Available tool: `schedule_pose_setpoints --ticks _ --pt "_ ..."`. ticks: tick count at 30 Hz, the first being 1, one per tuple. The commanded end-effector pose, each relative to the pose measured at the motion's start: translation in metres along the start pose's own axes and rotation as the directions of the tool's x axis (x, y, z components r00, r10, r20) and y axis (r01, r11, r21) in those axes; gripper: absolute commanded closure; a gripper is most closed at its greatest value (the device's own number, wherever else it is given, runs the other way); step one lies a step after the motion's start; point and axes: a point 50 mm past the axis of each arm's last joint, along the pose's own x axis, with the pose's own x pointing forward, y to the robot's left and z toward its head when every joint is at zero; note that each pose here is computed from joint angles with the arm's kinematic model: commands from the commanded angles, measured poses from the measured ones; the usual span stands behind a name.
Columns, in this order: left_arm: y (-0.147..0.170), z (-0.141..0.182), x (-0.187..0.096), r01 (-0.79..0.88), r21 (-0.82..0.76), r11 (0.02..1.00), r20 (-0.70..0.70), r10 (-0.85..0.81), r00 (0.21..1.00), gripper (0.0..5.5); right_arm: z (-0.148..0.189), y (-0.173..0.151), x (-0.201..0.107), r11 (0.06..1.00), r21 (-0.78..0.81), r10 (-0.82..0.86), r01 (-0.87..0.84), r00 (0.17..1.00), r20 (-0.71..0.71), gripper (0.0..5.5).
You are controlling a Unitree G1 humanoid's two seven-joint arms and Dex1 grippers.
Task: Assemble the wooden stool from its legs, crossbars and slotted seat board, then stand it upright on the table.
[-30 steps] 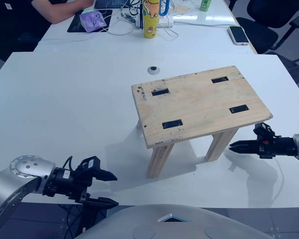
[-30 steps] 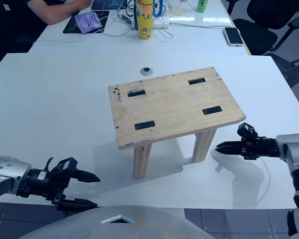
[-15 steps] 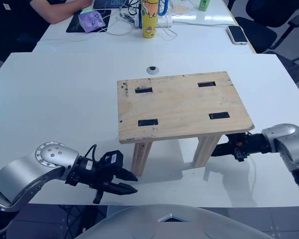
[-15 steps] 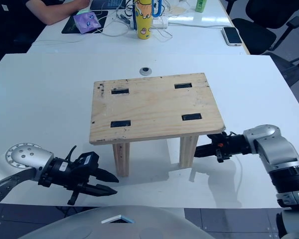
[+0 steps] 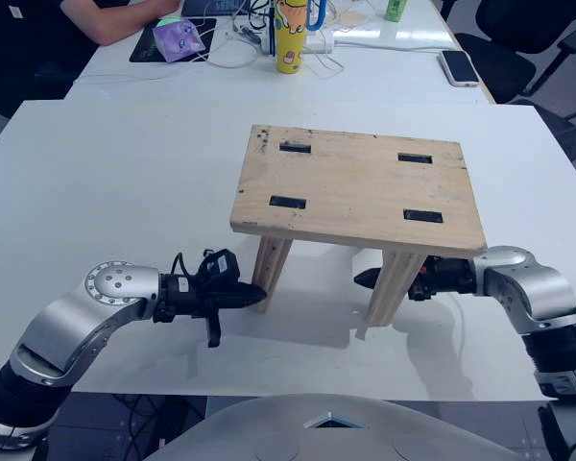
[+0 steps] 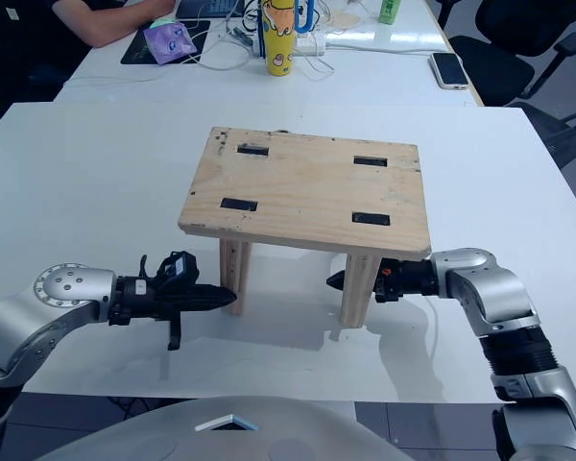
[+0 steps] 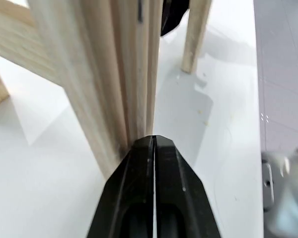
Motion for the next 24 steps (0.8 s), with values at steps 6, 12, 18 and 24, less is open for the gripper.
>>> schedule_pose_setpoints --ticks 6,12,18,24 --pt "-0.003 -0.001 0.01 0.038 -0.001 0.999 -0.035 -0.038 0.999 5.49 0.04 -0.028 0.043 0.984 -0.178 0.01 -0.012 1.0 -0.015 5.5" --pt "0.006 -0.001 0.013 0.025 0.036 0.999 -0.051 -0.023 0.998 5.49 0.046 -0.049 0.046 0.973 -0.223 -0.07 0.065 0.997 -0.014 5.5" --pt "0.003 0.003 0.013 0.029 0.025 0.999 0.033 -0.03 0.999 5.49 0.05 -0.05 -0.007 0.949 -0.16 -0.227 0.271 0.941 0.25 5.5" --pt "0.002 -0.006 -0.004 -0.007 0.01 1.0 0.023 0.007 1.0 5.49 0.008 -0.01 -0.043 0.987 -0.056 -0.148 0.148 0.989 -0.012 5.5"
